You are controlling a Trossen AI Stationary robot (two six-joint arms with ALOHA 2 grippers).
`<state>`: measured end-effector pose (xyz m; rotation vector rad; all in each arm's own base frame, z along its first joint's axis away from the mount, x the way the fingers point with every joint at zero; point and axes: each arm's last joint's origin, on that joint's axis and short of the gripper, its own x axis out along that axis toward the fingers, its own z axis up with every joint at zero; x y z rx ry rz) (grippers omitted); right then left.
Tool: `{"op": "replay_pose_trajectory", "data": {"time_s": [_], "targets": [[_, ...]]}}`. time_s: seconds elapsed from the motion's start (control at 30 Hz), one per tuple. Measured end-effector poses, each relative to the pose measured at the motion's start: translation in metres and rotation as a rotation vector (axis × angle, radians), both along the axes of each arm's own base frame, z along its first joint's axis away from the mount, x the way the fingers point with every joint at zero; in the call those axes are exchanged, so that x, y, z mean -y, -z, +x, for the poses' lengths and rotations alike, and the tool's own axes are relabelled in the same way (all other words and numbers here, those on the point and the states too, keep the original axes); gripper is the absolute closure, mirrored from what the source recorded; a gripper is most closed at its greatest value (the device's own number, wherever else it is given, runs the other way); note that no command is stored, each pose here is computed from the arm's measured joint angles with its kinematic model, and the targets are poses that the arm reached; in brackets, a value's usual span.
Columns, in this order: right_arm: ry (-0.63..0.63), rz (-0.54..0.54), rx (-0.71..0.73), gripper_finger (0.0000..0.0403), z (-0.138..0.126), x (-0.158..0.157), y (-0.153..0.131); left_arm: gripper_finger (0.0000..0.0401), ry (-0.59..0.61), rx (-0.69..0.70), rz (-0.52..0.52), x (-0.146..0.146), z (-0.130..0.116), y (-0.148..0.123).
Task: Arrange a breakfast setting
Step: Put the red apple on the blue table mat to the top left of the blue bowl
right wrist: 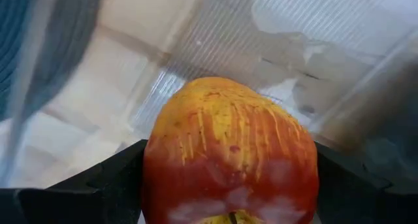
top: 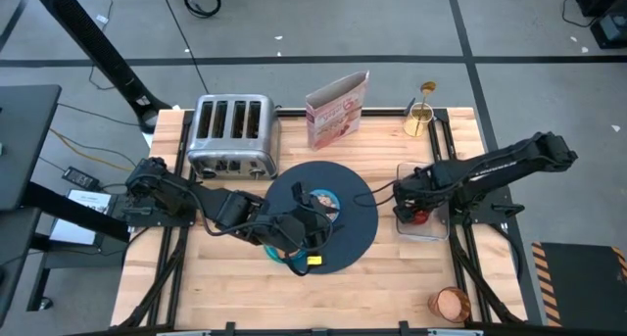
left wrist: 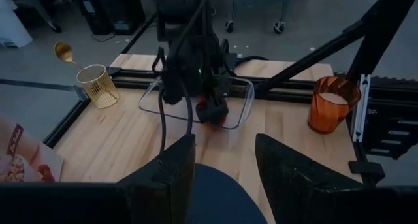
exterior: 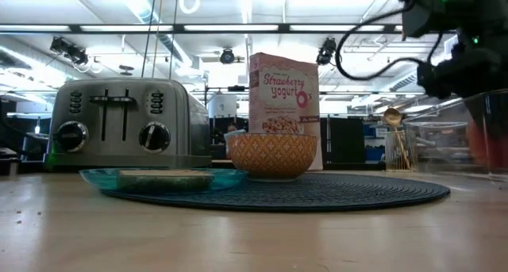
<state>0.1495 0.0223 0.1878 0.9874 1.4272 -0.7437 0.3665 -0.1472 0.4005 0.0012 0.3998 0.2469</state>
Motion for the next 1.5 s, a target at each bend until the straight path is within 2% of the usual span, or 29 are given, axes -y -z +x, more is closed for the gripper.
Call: {"op": "replay_pose_trajectory", "data": {"time_s": [0.27, 0.6, 0.87, 1.03, 1.23, 1.43, 1.5], "targets": [[-0.045, -0.048, -0.04, 0.0055, 0.001, 0.001, -0.039, 0.0234, -0.009, -0.016, -0.017, -0.004, -0.009, -0.006], [-0.104, -0.053, 0.017, 0.0055, 0.003, -0.002, -0.084, 0.0234, 0.006, -0.029, -0.017, 0.0, -0.018, -0.009], [-0.152, -0.062, 0.134, 0.0055, 0.006, -0.01, -0.12, 0.0234, 0.01, -0.012, -0.061, 0.007, -0.024, -0.012], [-0.179, -0.074, 0.272, 0.0055, 0.013, -0.017, -0.14, 0.0234, 0.042, -0.04, -0.072, 0.019, -0.034, -0.011], [-0.211, -0.088, 0.442, 0.0056, 0.03, -0.023, -0.158, 0.0234, 0.103, -0.098, -0.167, 0.038, -0.057, -0.011], [-0.309, -0.126, 0.442, 0.0056, 0.063, -0.029, -0.164, 0.0234, 0.053, -0.195, -0.259, 0.049, -0.083, -0.007], [-0.322, -0.136, 0.444, 0.0056, 0.075, -0.029, -0.167, 0.0234, 0.023, -0.228, -0.26, 0.051, -0.094, -0.005]]}}
